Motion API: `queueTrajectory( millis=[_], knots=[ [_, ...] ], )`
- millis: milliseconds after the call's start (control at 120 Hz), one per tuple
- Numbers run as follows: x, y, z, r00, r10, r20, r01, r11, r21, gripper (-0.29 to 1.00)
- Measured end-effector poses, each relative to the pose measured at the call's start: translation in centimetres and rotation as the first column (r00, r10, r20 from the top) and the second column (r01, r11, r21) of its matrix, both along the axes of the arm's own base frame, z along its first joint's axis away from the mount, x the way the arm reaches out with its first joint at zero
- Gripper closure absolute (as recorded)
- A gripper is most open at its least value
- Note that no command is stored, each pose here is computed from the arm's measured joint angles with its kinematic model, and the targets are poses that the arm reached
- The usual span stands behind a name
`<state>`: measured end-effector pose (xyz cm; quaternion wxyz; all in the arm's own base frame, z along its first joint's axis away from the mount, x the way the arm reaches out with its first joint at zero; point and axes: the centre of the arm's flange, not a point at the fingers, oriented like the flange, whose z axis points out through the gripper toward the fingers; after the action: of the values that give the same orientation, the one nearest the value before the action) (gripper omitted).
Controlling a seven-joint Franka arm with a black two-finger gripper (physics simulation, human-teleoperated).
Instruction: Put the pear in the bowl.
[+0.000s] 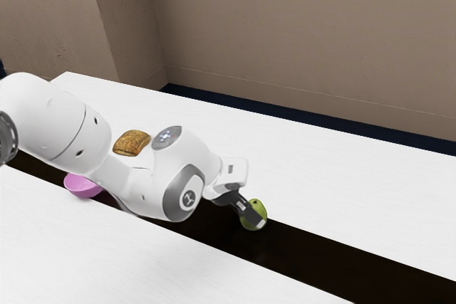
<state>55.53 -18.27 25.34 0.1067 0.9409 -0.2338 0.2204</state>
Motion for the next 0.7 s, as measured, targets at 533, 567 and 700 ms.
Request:
queueTrajectory(
  millis=[533, 567, 700],
  knots=[
    [1.2, -0.1, -1.6, 1.000, -0.018, -0.008, 0.018, 1.000, -0.005, 0.09],
    [1.2, -0.1, -1.6, 1.000, -0.018, -0.008, 0.018, 1.000, -0.005, 0.12],
    [1.2, -0.1, -1.7, 1.000, -0.020, -0.009, 0.020, 1.000, -0.004, 0.19]
  ],
)
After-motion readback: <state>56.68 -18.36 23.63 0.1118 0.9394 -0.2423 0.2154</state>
